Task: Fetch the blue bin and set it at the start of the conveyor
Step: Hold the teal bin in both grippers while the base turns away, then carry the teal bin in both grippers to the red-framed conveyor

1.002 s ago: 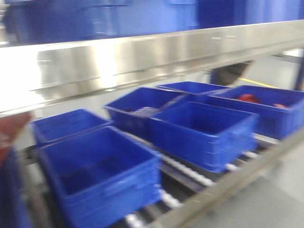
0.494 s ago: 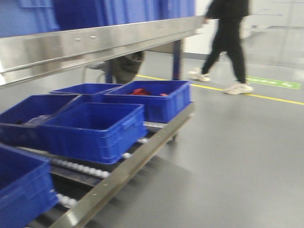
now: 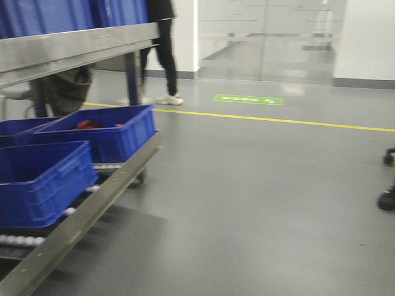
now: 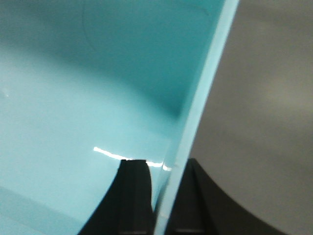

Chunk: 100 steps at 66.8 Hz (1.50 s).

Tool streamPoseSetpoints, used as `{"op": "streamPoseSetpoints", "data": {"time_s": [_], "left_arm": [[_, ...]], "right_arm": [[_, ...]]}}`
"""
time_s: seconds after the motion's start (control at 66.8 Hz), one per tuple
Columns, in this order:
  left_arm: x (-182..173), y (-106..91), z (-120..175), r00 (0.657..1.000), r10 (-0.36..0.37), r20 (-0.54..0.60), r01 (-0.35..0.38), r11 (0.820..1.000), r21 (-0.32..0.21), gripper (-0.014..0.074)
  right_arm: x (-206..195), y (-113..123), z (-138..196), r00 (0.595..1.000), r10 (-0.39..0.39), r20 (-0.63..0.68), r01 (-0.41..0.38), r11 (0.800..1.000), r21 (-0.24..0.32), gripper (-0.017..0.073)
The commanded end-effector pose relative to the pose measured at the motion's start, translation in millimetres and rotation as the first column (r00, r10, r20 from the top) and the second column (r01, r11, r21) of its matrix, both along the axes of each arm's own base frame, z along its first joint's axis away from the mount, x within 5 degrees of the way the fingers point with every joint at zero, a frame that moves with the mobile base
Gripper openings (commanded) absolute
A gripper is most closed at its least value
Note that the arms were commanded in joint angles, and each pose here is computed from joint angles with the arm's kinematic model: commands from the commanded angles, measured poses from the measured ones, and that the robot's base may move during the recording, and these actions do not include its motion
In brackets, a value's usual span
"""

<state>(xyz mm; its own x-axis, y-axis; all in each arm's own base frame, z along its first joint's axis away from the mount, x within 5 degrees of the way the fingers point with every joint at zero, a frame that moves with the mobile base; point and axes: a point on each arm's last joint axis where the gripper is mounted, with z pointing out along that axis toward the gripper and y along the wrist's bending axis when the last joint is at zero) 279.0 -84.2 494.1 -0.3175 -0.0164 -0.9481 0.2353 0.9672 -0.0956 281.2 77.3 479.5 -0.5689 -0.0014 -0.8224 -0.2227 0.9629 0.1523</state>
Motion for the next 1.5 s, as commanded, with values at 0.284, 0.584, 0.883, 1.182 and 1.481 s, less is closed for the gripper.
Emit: {"op": "streamPoseSetpoints", "data": {"time_s": [0.284,0.584,0.883,1.182,1.481], "left_arm": [[-6.7,0.2,14.9,0.997,-0.008,0.08,0.014,0.997,-0.079,-0.0111],[-6.7,0.2,14.9,0.997,-0.008,0.08,0.014,0.997,-0.079,-0.0111],[-6.7,0.2,14.9,0.997,-0.008,0.08,0.014,0.997,-0.079,-0.0111],[-6.7,0.2,14.9,0.997,-0.008,0.08,0.014,0.997,-0.079,-0.0111],[-6.7,0.2,14.9,0.997,-0.008,0.08,0.014,0.997,-0.079,-0.0111]], "right_arm": [[-3.5,-3.9,9.6,0.997,0.001,0.071,0.001,1.0,-0.025,-0.0151],[-3.5,-3.9,9.6,0.997,0.001,0.071,0.001,1.0,-0.025,-0.0151],[-3.5,-3.9,9.6,0.997,0.001,0.071,0.001,1.0,-0.025,-0.0151],[-3.5,-3.9,9.6,0.997,0.001,0.071,0.001,1.0,-0.025,-0.0151],[-3.5,-3.9,9.6,0.997,0.001,0.071,0.001,1.0,-0.025,-0.0151]]}}
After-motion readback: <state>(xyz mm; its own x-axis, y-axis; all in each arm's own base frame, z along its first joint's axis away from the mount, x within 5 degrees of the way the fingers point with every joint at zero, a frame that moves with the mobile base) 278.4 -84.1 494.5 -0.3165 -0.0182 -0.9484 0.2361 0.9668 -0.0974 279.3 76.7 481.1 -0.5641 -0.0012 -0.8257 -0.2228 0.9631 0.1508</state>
